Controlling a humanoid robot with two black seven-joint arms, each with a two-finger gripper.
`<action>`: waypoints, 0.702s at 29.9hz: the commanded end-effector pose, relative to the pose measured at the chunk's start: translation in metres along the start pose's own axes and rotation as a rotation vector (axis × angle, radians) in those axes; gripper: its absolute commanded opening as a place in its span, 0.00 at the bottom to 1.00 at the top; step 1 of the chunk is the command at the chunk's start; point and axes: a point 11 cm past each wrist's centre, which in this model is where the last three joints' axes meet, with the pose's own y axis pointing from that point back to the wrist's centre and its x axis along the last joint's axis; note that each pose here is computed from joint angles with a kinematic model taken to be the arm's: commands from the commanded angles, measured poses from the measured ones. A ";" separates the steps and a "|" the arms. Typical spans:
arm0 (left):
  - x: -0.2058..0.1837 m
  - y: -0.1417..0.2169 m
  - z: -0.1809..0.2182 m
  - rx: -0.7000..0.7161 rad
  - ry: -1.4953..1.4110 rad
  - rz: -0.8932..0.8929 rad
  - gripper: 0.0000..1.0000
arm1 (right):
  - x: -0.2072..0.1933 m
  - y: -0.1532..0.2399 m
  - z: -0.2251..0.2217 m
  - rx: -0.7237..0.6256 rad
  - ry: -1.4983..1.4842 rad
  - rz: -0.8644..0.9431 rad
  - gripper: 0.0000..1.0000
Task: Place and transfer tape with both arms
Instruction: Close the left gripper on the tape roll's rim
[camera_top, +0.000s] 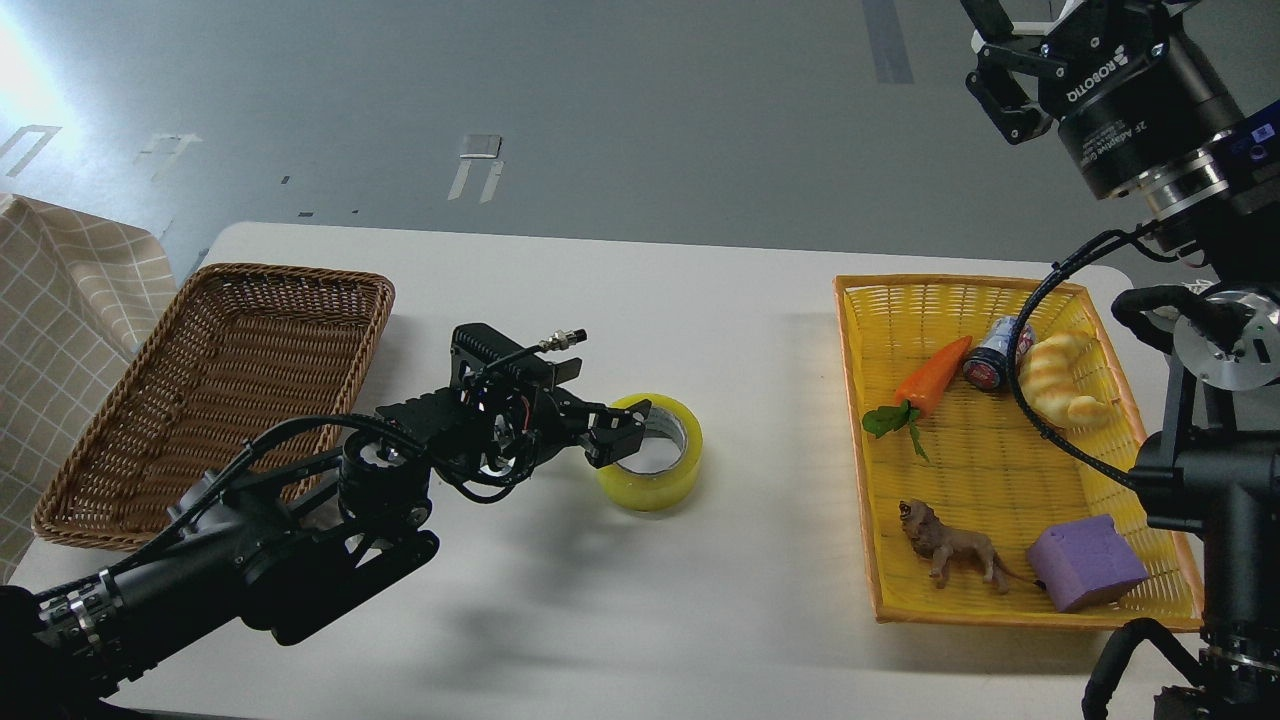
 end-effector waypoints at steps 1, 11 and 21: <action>-0.002 0.000 -0.002 0.005 0.000 -0.007 0.97 | 0.000 0.002 0.002 -0.006 -0.002 0.003 0.99; -0.015 -0.002 -0.016 0.044 0.011 -0.042 0.97 | 0.000 0.002 0.003 -0.008 -0.002 0.002 0.99; -0.019 -0.002 -0.009 0.027 0.021 -0.045 0.97 | 0.001 0.005 0.007 -0.018 -0.005 0.008 0.99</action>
